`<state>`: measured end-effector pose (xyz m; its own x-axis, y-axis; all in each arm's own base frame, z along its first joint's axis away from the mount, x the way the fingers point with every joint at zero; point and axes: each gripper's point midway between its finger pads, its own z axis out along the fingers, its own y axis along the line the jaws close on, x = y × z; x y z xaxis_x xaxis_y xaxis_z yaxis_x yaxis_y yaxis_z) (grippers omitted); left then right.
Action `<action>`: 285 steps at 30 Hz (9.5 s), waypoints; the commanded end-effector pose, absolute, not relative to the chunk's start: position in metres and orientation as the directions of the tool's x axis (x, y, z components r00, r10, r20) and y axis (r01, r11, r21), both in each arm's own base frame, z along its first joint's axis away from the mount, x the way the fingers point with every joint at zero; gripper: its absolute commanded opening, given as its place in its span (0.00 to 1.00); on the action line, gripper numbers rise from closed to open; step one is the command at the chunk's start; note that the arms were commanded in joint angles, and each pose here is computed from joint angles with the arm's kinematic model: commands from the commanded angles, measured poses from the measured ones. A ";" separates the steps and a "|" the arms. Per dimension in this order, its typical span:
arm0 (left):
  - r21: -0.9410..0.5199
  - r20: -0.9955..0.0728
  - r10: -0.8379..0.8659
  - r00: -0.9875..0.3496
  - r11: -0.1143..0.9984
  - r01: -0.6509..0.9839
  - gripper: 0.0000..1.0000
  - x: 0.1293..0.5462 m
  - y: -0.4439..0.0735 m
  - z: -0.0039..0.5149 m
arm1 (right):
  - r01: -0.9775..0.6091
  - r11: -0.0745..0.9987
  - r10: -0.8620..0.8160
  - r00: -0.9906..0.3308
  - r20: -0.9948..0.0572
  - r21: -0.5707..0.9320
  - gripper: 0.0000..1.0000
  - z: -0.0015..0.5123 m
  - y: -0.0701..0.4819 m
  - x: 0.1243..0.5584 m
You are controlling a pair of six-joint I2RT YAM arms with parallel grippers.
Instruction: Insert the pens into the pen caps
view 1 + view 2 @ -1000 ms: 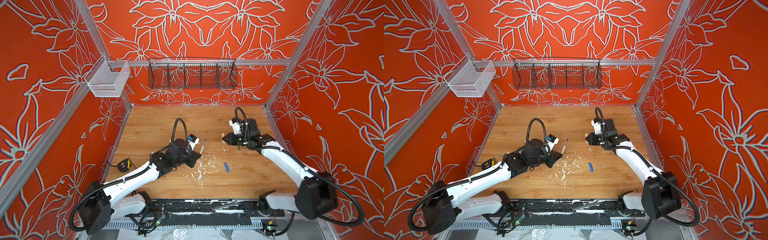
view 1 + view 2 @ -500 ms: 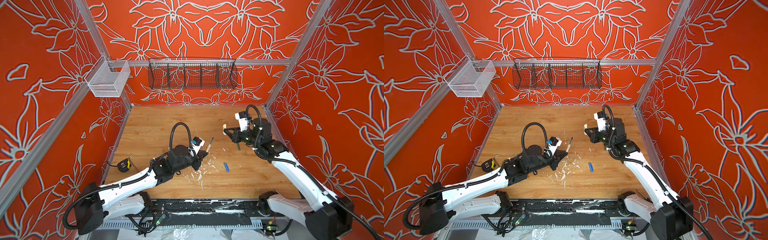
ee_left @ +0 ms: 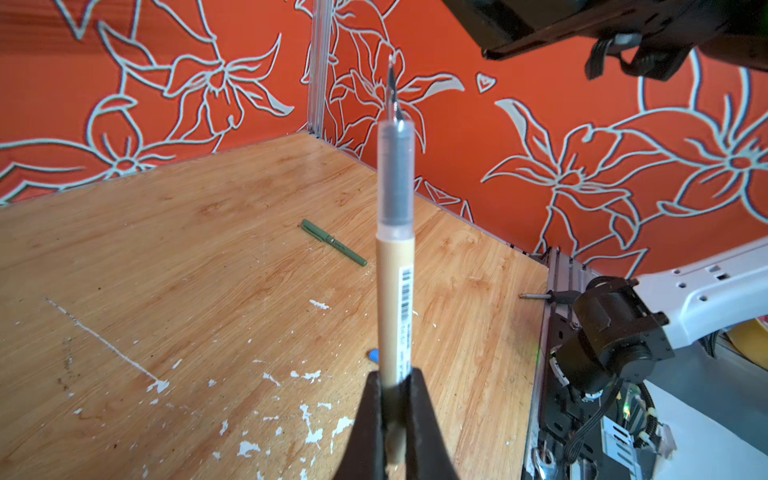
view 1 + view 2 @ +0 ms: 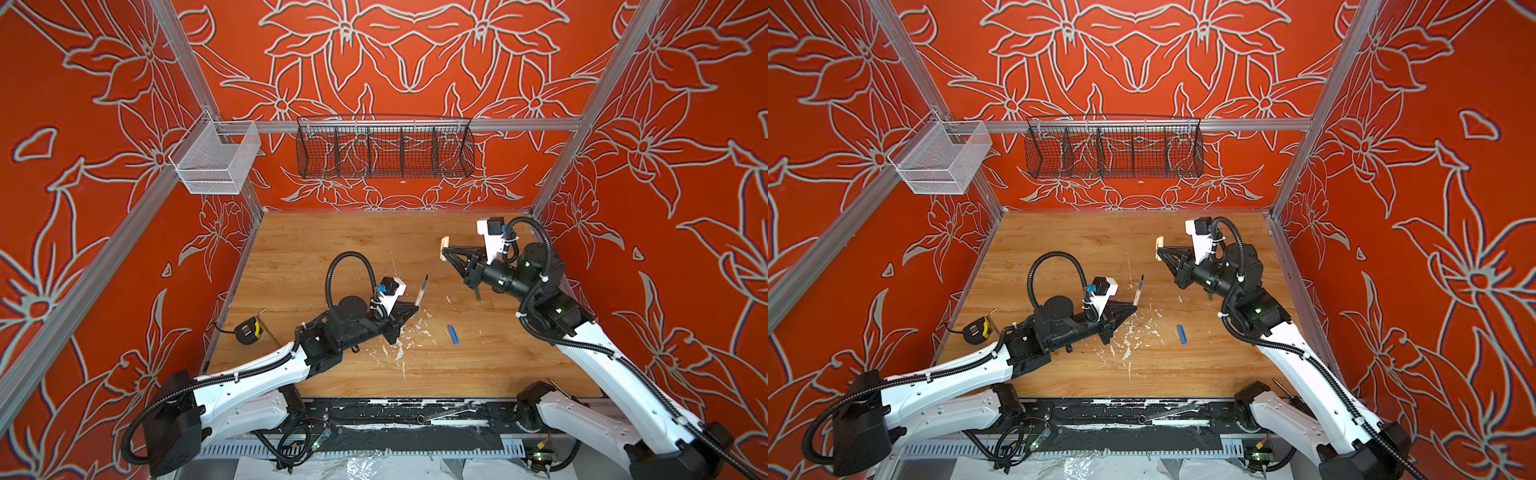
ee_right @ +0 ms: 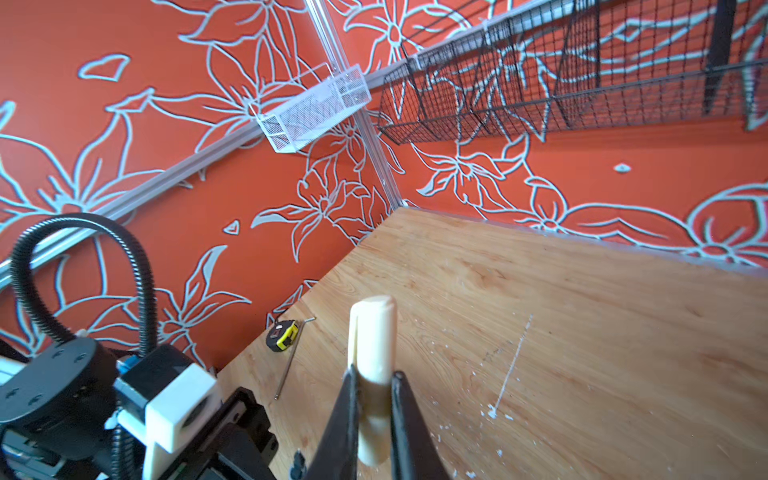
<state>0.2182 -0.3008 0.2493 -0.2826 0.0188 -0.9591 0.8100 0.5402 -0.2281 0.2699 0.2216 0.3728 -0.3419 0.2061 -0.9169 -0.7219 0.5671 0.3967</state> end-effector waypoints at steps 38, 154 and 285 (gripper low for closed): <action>-0.206 -0.975 -0.045 -0.216 0.534 0.820 0.00 0.211 -0.291 0.279 | -0.833 0.374 0.349 -0.281 -0.894 0.408 0.15 0.410 0.262 0.239; -0.168 -0.980 -0.011 -0.198 0.578 0.799 0.00 0.213 -0.277 0.305 | -0.822 0.365 0.057 -0.448 -0.892 0.437 0.55 0.356 0.288 0.208; -0.423 -0.804 0.168 -0.570 0.511 0.748 0.00 0.230 -0.292 0.225 | -0.722 0.485 0.101 -0.515 -0.852 0.494 0.60 0.340 0.270 0.283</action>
